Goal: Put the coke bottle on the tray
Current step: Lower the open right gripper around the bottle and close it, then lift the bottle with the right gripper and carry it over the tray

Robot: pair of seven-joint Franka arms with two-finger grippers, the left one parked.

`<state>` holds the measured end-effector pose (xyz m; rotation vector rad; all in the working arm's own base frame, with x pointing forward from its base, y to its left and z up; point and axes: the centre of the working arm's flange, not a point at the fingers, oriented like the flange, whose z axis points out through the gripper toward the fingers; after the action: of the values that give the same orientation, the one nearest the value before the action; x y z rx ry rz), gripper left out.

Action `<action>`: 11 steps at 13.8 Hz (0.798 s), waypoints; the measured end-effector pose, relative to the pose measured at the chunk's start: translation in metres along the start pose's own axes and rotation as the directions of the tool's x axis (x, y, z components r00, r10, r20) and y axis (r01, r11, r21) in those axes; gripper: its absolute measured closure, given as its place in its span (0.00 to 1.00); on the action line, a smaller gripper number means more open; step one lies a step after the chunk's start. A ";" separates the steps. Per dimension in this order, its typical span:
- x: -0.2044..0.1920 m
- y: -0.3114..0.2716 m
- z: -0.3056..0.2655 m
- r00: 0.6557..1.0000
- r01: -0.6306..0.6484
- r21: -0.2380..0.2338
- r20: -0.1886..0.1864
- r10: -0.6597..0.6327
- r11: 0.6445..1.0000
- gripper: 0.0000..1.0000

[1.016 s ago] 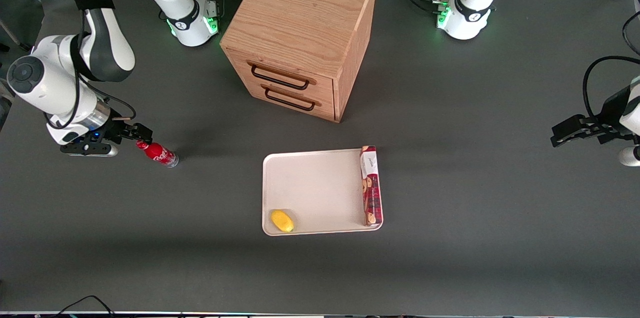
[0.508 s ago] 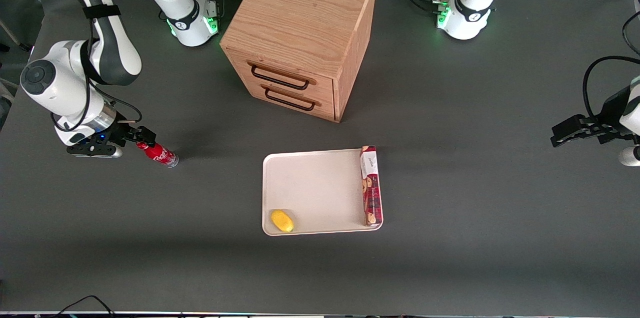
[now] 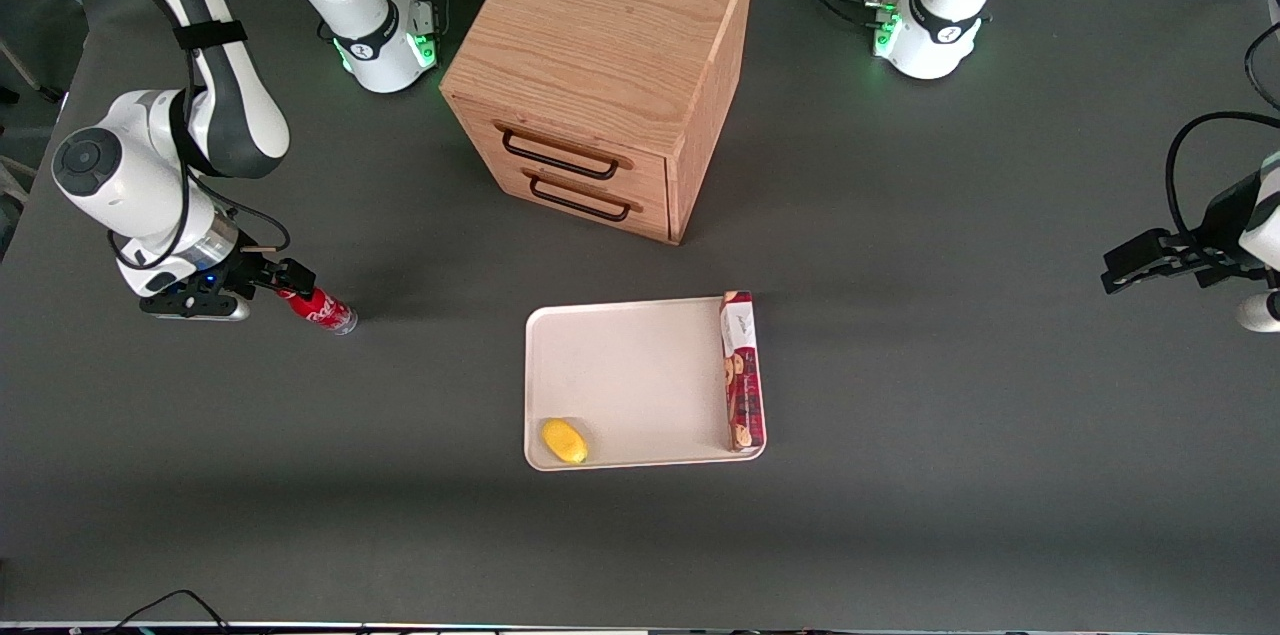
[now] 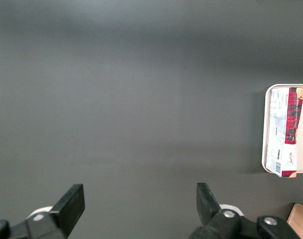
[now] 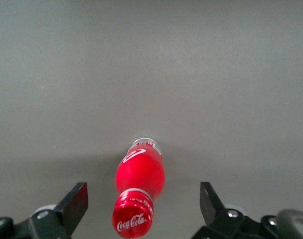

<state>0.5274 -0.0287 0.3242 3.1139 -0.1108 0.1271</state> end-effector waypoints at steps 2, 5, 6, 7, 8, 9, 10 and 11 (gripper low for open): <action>0.000 -0.001 0.000 1.000 0.001 0.000 0.000 -0.001 1.000 0.13; 0.000 -0.002 0.000 1.000 0.003 0.001 0.000 -0.003 1.000 0.50; 0.000 -0.002 0.000 1.000 0.004 0.001 -0.001 -0.004 1.000 0.63; 0.000 -0.002 0.000 1.000 0.004 0.001 0.000 -0.004 1.000 0.69; 0.000 -0.002 0.000 1.000 0.005 0.001 0.000 -0.005 1.000 0.69; 0.000 -0.002 0.000 1.000 0.005 0.001 -0.001 -0.005 1.000 0.69; 0.001 -0.002 0.000 1.000 0.007 0.001 -0.001 -0.007 1.000 0.69; 0.002 -0.003 -0.002 1.000 0.015 0.001 -0.004 -0.015 1.000 0.69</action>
<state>0.5293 -0.0263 0.3259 3.1148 -0.0876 0.1329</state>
